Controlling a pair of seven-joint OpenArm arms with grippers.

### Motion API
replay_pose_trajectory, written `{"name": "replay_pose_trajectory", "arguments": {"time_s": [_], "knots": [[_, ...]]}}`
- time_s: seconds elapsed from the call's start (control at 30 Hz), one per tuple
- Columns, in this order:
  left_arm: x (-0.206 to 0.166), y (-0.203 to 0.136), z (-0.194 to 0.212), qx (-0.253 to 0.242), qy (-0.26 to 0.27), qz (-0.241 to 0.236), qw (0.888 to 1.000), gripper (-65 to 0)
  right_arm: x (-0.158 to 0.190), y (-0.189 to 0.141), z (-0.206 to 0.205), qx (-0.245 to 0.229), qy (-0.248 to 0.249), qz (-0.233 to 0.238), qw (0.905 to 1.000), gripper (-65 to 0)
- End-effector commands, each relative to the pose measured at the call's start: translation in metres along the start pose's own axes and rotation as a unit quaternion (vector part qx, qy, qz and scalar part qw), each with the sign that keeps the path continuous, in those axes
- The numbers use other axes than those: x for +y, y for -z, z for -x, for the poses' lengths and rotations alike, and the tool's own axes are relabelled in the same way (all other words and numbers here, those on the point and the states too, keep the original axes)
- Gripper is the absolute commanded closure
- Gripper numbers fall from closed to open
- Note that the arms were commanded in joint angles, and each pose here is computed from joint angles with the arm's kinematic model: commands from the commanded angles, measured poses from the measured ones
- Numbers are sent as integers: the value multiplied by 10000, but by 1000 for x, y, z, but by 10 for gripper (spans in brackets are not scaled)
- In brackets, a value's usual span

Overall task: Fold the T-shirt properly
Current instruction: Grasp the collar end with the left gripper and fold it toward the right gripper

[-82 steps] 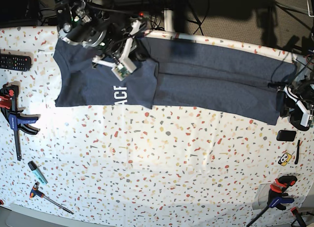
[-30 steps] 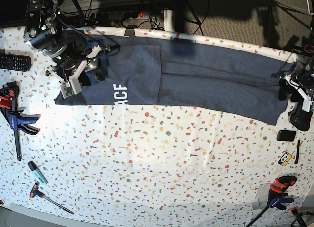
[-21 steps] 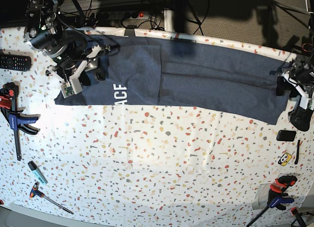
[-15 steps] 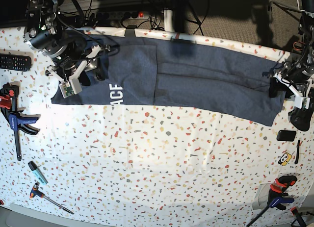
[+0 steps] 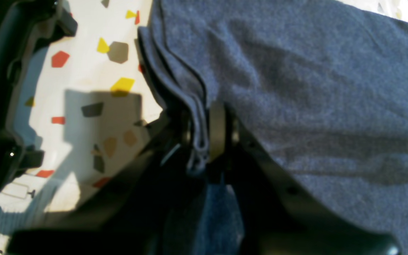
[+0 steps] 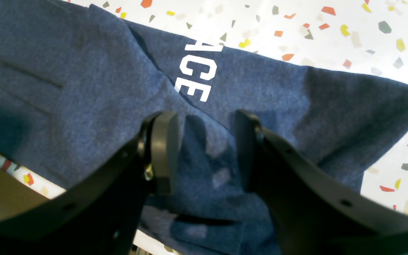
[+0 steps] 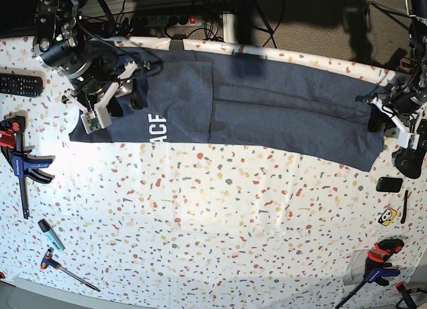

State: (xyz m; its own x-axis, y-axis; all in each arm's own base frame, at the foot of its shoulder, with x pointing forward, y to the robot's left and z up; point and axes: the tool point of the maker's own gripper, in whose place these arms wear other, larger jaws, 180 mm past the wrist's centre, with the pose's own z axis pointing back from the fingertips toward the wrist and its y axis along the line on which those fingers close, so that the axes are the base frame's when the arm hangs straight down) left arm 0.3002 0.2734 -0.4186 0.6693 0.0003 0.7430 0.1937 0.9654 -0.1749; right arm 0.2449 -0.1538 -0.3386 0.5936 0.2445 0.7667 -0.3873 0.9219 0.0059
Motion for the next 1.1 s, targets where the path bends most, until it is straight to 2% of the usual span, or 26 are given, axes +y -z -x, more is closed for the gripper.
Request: {"name": "replay_pose_trajectory", "arguments": {"time_s": [0.0, 0.23, 0.3, 0.43, 0.53, 0.7, 0.83, 0.93, 1.07], "knots": [[7, -5, -16, -146, 116, -36, 9998, 0, -1, -3, -14, -248, -74, 14, 9997, -263], [9, -13, -44, -287, 297, -386, 9984, 0, -1, -3, -14, -245, -75, 16, 9997, -263], [5, -17, -58, -303, 538, -534, 9967, 0, -1, -3, -14, -245, -75, 16, 9997, -263], [6, -34, -78, -261, 1107, -1184, 9864, 0, -2, -3, -14, -241, -79, 19, 9997, -263], [-8, -47, -75, -267, 1340, -1331, 9816, 0, -2, -3, -14, -237, -87, 25, 9997, -263], [-61, -62, -58, -412, 1354, -930, 9856, 0, -2, -3, -14, -244, -86, 26, 9997, -263], [-118, -71, -57, -919, 801, -308, 9921, 0, -2, -3, -15, -261, -92, 31, 9996, -263], [-153, -65, -46, -941, 593, 124, 9937, 0, -2, -3, -16, -263, -93, 32, 9996, -263], [-195, -55, -40, -994, 689, 569, 9910, 0, -2, -3, -16, -263, -94, 31, 9996, -263]]}}
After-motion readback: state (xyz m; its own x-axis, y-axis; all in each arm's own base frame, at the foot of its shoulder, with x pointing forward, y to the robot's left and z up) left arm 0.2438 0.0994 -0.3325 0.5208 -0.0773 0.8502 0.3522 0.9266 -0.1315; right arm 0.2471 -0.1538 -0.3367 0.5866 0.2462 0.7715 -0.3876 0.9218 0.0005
